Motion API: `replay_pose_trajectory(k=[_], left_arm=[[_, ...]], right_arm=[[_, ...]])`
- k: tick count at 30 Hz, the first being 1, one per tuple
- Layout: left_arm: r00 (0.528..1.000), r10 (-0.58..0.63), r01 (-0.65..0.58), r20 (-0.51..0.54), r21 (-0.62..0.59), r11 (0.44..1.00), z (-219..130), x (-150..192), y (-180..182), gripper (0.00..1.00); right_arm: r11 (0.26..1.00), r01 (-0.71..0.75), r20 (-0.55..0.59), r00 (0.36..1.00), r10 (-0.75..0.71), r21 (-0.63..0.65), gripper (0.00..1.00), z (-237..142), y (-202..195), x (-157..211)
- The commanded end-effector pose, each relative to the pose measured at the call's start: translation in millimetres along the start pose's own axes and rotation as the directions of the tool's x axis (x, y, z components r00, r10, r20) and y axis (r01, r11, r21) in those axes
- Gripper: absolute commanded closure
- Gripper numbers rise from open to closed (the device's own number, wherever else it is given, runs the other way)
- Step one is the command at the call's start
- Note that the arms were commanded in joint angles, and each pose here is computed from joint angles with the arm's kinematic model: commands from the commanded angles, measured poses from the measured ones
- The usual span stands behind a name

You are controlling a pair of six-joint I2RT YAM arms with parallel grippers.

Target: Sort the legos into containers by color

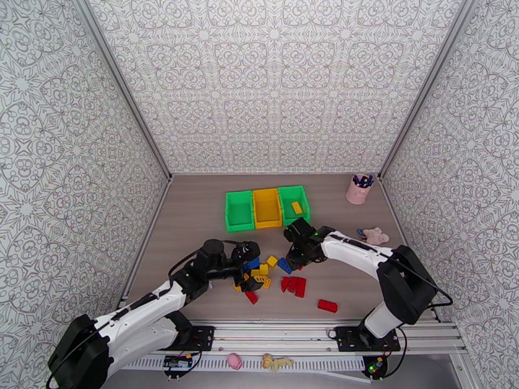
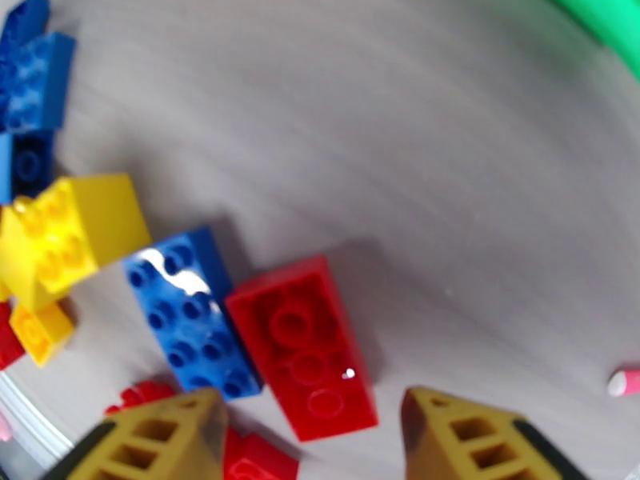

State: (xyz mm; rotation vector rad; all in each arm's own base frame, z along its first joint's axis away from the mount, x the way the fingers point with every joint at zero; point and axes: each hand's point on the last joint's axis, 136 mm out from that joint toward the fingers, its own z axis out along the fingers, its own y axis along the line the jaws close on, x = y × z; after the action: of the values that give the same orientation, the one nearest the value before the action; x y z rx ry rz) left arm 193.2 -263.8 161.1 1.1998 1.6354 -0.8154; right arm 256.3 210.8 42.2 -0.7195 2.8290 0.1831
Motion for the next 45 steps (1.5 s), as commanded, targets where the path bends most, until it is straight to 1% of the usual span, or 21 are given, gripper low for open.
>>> replay_pose_trajectory(k=[1,5,10,13,15,19,22,26,33,38,40,45], left_arm=[[0.998,0.061,-0.062,0.032,0.028,0.998,0.3,-4.9,-4.6,0.0],[0.995,0.089,-0.091,0.034,0.047,0.995,0.6,-3.1,-10.1,0.0],[0.994,0.108,-0.109,0.026,0.046,0.993,1.4,-1.7,-12.2,0.0],[0.994,0.108,-0.109,0.03,0.032,0.994,1.2,-2.3,-9.4,0.0],[0.993,0.11,-0.111,0.035,0.029,0.993,0.7,-2.9,-9.2,0.0],[0.993,0.107,-0.108,0.039,0.016,0.994,0.2,-3.8,-7.3,0.0],[0.993,0.107,-0.109,0.051,0.032,0.994,0.2,-3.9,-10.6,0.0],[0.993,0.102,-0.105,0.056,0.05,0.993,1.3,-4.0,-13.2,0.0],[0.993,0.103,-0.106,0.06,0.047,0.993,0.3,-5.0,-11.2,0.0],[0.993,0.103,-0.106,0.065,0.049,0.993,0.2,-5.8,-11.3,0.0],[0.993,0.099,-0.103,0.066,0.052,0.993,0.1,-5.8,-11.4,0.0],[0.993,0.093,-0.097,0.07,0.051,0.994,-0.5,-6.5,-10.3,0.0]], right_arm=[[1.0,-0.026,-0.055,0.998,0.027,0.008,0.42,9.4,-1.0,10.7],[0.999,-0.039,-0.065,0.997,0.041,0.038,0.46,16.0,-6.5,12.5],[0.995,-0.076,-0.034,0.996,0.078,0.067,0.5,12.4,-17.2,8.8],[0.992,-0.102,-0.011,0.995,0.104,0.079,0.51,9.5,-23.7,6.1],[0.989,-0.121,0.009,0.993,0.121,0.082,0.5,8.4,-27.1,3.4],[0.989,-0.128,-0.008,0.992,0.129,0.072,0.48,13.6,-26.6,4.6],[0.99,-0.129,-0.011,0.991,0.13,0.048,0.44,17.5,-22.3,2.9],[0.991,-0.131,0.0,0.991,0.131,0.032,0.43,17.5,-19.5,-1.8],[0.974,-0.202,0.058,0.979,0.197,0.1,0.44,6.0,-41.0,-2.6],[0.985,-0.171,0.112,0.979,0.168,0.018,0.38,-4.5,-29.3,-10.6],[0.986,-0.164,0.119,0.98,0.161,0.013,0.37,-5.4,-28.5,-10.2],[0.986,-0.16,0.088,0.984,0.156,0.039,0.37,-2.6,-32.5,-0.5]])
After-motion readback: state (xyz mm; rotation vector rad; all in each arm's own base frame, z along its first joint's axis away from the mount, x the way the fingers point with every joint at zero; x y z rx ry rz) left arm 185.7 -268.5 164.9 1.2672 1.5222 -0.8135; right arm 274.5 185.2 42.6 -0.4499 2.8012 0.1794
